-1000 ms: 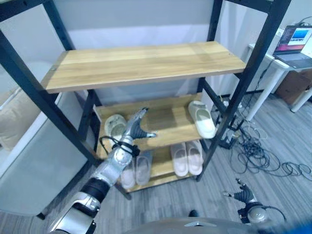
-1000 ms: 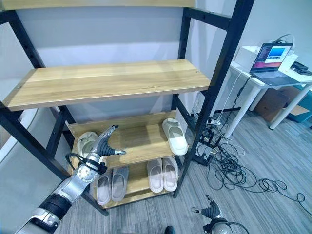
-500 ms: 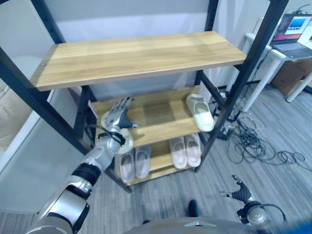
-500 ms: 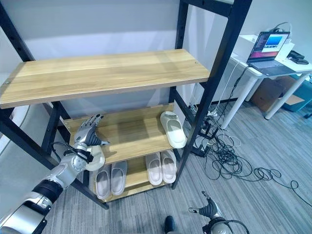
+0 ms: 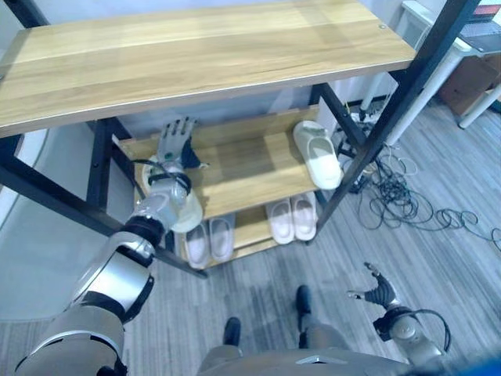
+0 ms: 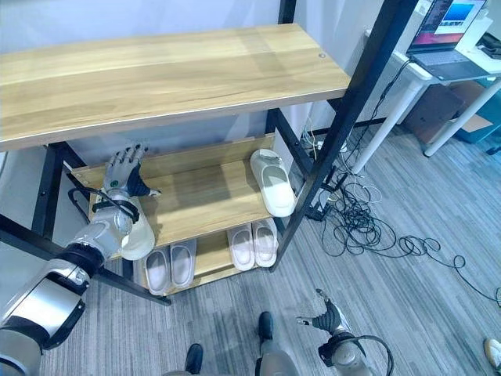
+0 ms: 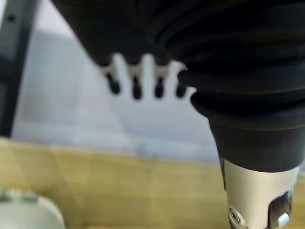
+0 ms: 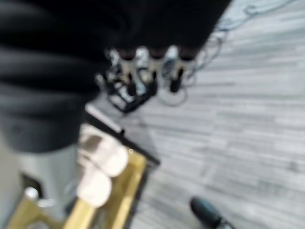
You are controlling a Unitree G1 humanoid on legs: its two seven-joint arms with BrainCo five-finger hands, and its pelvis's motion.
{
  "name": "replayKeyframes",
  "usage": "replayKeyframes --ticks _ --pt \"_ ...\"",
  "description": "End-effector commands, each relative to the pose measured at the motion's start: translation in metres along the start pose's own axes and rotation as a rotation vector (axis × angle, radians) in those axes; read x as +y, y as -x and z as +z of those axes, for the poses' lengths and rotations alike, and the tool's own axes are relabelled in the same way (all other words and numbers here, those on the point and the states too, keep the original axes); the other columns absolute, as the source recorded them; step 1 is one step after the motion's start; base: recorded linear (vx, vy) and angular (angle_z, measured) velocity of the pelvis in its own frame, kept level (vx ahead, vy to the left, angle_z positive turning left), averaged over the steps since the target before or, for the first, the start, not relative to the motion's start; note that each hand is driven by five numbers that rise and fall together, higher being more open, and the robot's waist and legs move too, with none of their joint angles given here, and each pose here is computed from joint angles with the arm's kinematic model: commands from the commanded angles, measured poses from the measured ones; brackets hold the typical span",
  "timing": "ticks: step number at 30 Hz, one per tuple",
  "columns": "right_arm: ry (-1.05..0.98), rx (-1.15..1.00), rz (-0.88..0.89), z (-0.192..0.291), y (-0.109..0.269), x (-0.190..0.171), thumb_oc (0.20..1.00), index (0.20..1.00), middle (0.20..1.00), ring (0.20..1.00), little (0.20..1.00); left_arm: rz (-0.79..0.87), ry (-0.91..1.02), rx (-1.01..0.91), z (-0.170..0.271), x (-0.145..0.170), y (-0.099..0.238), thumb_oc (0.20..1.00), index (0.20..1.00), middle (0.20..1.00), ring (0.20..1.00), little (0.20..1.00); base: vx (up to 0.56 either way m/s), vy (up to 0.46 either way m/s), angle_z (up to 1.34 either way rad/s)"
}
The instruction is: Arrange the slippers neatly on the shoe rack.
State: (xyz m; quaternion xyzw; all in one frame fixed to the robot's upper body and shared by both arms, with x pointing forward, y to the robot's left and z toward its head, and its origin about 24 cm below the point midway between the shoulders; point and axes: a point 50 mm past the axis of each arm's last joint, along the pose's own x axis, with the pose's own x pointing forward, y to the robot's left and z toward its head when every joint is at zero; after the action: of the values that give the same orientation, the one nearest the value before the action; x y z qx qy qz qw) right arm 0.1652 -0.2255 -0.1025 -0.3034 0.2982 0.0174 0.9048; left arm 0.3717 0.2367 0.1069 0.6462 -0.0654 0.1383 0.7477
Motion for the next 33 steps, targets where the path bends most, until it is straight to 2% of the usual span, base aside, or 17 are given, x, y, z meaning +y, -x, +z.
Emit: replayKeyframes --ticks 1,18,30,33 --pt "0.008 -0.121 -0.066 0.023 -0.007 -0.024 1.000 1.000 1.000 1.000 1.000 0.167 -0.013 0.005 -0.004 0.040 -0.021 1.000 1.000 1.000 1.000 1.000 0.00 0.000 0.00" --pt "0.007 -0.122 -0.022 0.031 -0.014 -0.012 1.000 1.000 1.000 1.000 1.000 0.223 0.032 -0.010 -0.023 0.054 -0.004 1.000 1.000 1.000 1.000 1.000 -0.01 0.003 0.03" --pt "0.014 -0.131 -0.020 0.036 -0.017 -0.012 1.000 1.000 1.000 1.000 1.000 0.211 0.009 -0.010 -0.023 0.052 -0.005 1.000 1.000 1.000 1.000 1.000 0.00 0.000 0.00" --pt "0.023 -0.137 -0.023 0.037 -0.017 -0.014 1.000 1.000 1.000 1.000 1.000 0.166 -0.051 -0.026 -0.022 0.045 -0.005 1.000 1.000 1.000 1.000 1.000 0.00 0.000 0.00"
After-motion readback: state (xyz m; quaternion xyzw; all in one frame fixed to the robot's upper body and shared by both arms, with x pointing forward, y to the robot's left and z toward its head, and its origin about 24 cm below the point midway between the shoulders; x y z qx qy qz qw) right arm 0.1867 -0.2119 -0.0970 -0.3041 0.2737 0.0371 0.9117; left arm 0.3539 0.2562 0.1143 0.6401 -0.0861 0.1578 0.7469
